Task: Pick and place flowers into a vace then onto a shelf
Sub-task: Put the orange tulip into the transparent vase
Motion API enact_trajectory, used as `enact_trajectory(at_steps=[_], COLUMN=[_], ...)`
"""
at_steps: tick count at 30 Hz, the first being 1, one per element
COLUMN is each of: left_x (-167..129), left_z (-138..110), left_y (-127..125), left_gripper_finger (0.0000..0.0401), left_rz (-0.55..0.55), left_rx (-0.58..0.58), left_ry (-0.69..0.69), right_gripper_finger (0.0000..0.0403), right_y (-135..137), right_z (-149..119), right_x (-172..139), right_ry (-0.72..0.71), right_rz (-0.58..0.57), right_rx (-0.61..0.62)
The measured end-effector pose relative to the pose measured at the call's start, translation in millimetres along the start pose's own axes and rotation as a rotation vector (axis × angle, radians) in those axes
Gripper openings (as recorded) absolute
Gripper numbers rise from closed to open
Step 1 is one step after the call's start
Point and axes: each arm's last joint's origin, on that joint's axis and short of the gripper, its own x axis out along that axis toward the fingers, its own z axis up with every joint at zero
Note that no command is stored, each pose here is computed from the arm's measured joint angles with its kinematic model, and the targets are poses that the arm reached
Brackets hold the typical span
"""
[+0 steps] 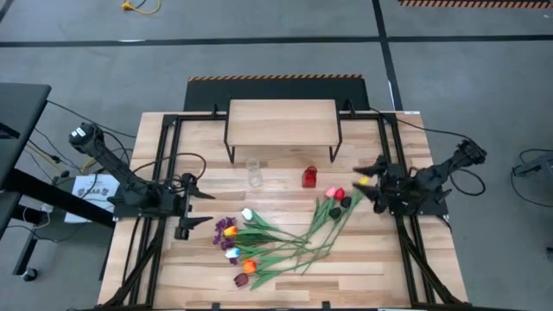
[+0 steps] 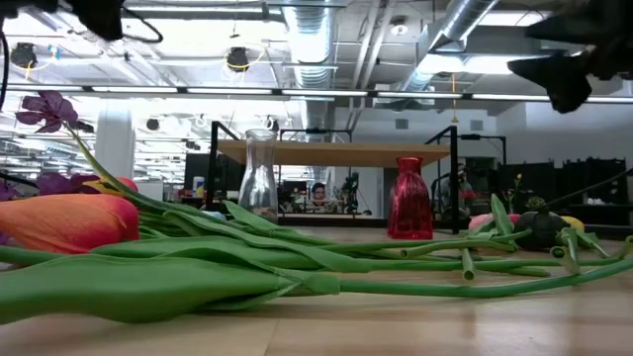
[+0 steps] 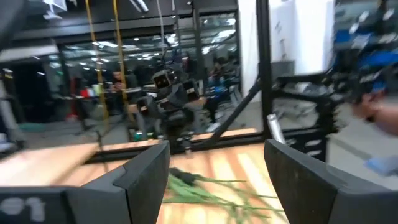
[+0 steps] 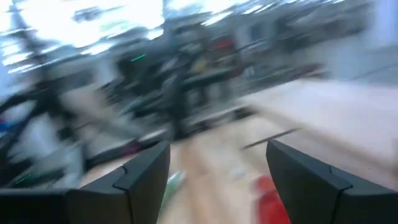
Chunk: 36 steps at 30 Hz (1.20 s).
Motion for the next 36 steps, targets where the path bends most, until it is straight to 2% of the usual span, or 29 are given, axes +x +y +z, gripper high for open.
enact_trajectory(at_steps=[5, 9, 12, 17, 19, 23, 27, 32, 36], left_x=[17, 29, 37, 47, 51, 58, 61, 62, 62], left_z=[6, 11, 14, 17, 19, 27, 30, 29, 29], left_y=[-5, -7, -8, -10, -11, -15, -19, -22, -22], left_gripper_finger=[0.0253, 0.0253, 0.0253, 0.0253, 0.0253, 0.0253, 0.0253, 0.0253, 0.0253], left_rz=[0.037, 0.060, 0.074, 0.067, 0.063, 0.040, -0.032, -0.081, -0.083], left_rx=[0.076, 0.116, 0.128, 0.130, 0.124, 0.146, 0.155, 0.106, 0.072], left_ry=[0.039, 0.055, 0.064, 0.066, 0.050, 0.007, -0.036, -0.044, -0.044], right_gripper_finger=[0.0260, 0.0260, 0.0260, 0.0260, 0.0260, 0.0260, 0.0260, 0.0260, 0.0260], right_y=[-12, -15, -14, -5, -2, 4, 18, 51, 73], right_z=[3, 1, 3, 5, 0, -6, -1, 17, 25], right_x=[1, 2, 4, 9, 13, 23, 39, 66, 88], right_ry=[-0.068, -0.065, -0.054, -0.037, 0.012, 0.094, 0.183, 0.267, 0.421], right_rz=[-0.307, -0.359, -0.281, 0.030, 0.104, 0.128, 0.137, 0.193, 0.198], right_rx=[0.052, 0.046, -0.012, -0.066, -0.100, -0.128, -0.181, -0.355, -0.476])
